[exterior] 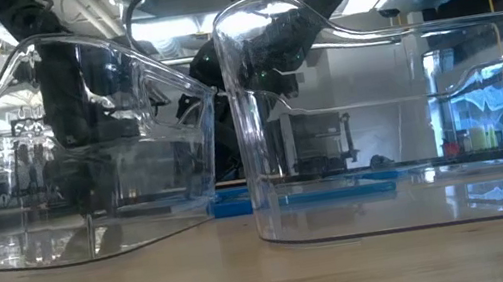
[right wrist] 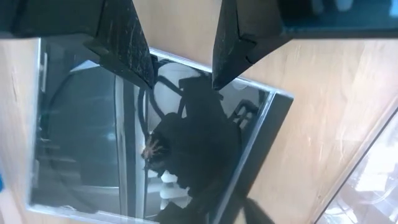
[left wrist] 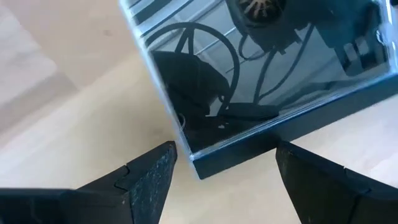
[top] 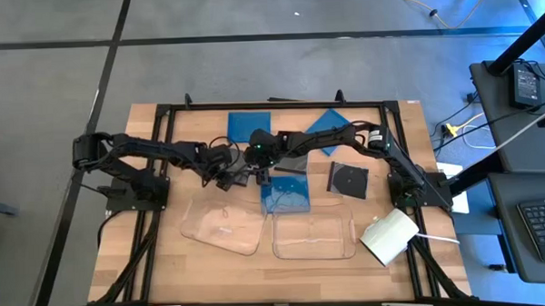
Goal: Pick & place jewel cases by type
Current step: Put the left black CD case into the left transparent bin
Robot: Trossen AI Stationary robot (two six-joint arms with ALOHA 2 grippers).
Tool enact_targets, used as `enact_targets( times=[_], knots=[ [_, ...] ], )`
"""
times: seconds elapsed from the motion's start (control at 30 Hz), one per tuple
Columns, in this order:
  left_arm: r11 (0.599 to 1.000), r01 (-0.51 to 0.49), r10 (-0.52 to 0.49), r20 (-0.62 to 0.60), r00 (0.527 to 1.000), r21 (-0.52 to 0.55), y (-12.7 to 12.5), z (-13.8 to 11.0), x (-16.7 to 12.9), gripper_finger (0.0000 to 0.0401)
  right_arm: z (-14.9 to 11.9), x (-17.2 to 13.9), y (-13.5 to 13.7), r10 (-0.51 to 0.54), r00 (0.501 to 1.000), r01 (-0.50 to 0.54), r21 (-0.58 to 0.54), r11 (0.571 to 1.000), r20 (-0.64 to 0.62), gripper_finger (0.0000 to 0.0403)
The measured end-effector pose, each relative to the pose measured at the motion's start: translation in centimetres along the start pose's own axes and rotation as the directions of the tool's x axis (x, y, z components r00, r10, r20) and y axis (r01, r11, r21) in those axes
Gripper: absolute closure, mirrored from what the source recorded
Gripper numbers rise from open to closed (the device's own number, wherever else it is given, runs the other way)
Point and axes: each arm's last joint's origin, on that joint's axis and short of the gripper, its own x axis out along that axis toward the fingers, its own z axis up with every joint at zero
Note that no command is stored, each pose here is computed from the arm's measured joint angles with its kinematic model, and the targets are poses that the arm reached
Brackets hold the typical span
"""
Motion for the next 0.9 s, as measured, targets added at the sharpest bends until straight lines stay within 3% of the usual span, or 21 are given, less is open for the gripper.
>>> enact_targets(
  times=[0.13,0.23,0.33,0.53,0.8,0.9],
  knots=[
    [0.999,-0.04,0.039,0.05,0.998,0.019,0.7,0.8,0.0,0.0123,0.0,0.0,0.0,-0.002,1.0,0.002,0.001,1.0,-0.003,0.0234],
    [0.987,-0.047,0.038,0.055,0.998,0.155,0.9,1.0,0.0,0.0123,0.0,0.0,0.0,0.0,1.0,0.0,0.001,1.0,-0.002,0.0234],
    [0.952,-0.073,0.054,0.073,0.996,0.298,1.0,1.1,0.0,0.0123,0.0,0.0,0.0,0.002,1.0,-0.002,-0.01,1.0,-0.002,0.0234],
    [0.869,-0.154,0.103,0.133,0.986,0.469,1.1,1.4,0.0,0.0123,0.0,0.0,0.0,0.005,1.0,-0.005,-0.034,0.999,0.004,0.0234],
    [0.848,-0.01,-0.004,0.025,1.0,0.529,0.9,1.0,0.2,0.0123,-0.1,0.0,0.1,0.01,1.0,-0.01,-0.033,0.999,-0.003,0.0234],
    [0.854,-0.016,0.001,0.031,1.0,0.52,0.8,0.9,0.1,0.0123,-0.1,0.0,0.1,0.01,1.0,-0.011,-0.028,1.0,-0.005,0.0234]
  ],
)
